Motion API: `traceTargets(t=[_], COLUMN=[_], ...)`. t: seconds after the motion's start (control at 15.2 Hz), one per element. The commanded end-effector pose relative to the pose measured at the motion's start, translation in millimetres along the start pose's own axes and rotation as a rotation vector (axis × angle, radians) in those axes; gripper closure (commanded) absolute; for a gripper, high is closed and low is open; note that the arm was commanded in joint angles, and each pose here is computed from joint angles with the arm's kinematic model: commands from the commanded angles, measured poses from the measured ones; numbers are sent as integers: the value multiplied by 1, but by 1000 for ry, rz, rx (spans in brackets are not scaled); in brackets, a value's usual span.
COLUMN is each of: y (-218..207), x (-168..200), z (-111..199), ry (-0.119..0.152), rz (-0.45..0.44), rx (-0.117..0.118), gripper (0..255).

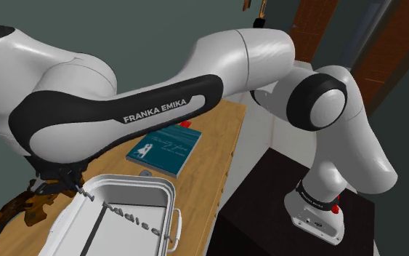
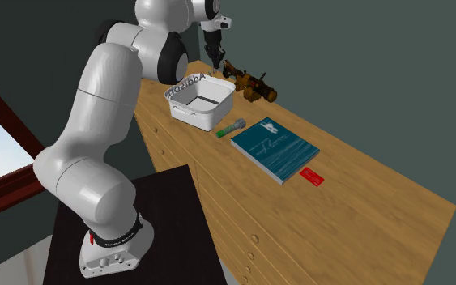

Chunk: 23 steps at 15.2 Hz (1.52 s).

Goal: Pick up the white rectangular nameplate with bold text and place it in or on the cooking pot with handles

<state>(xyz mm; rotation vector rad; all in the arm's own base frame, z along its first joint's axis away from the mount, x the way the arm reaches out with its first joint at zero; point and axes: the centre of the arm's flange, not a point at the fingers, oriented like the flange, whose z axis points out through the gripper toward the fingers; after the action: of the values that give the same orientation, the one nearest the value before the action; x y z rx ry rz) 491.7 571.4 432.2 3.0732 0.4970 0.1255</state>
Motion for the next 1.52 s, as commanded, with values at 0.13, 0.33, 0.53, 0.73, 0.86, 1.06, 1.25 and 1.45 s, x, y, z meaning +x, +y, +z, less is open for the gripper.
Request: traceTargets(t=[0.13,0.33,0.53,0.73,0.86,1.06,1.25,1.45], y=[0,-1,-1,-1,-1,-1,-1,-1], x=[-1,-3,-4,-4,-4,-4,-4,-4], z=[21,37,53,53,53,53,53,53], ry=[0,0,0,0,0,0,0,0], rz=[0,0,0,0,0,0,0,0], rx=[0,0,0,0,0,0,0,0], gripper=[255,255,255,255,255,255,0,0])
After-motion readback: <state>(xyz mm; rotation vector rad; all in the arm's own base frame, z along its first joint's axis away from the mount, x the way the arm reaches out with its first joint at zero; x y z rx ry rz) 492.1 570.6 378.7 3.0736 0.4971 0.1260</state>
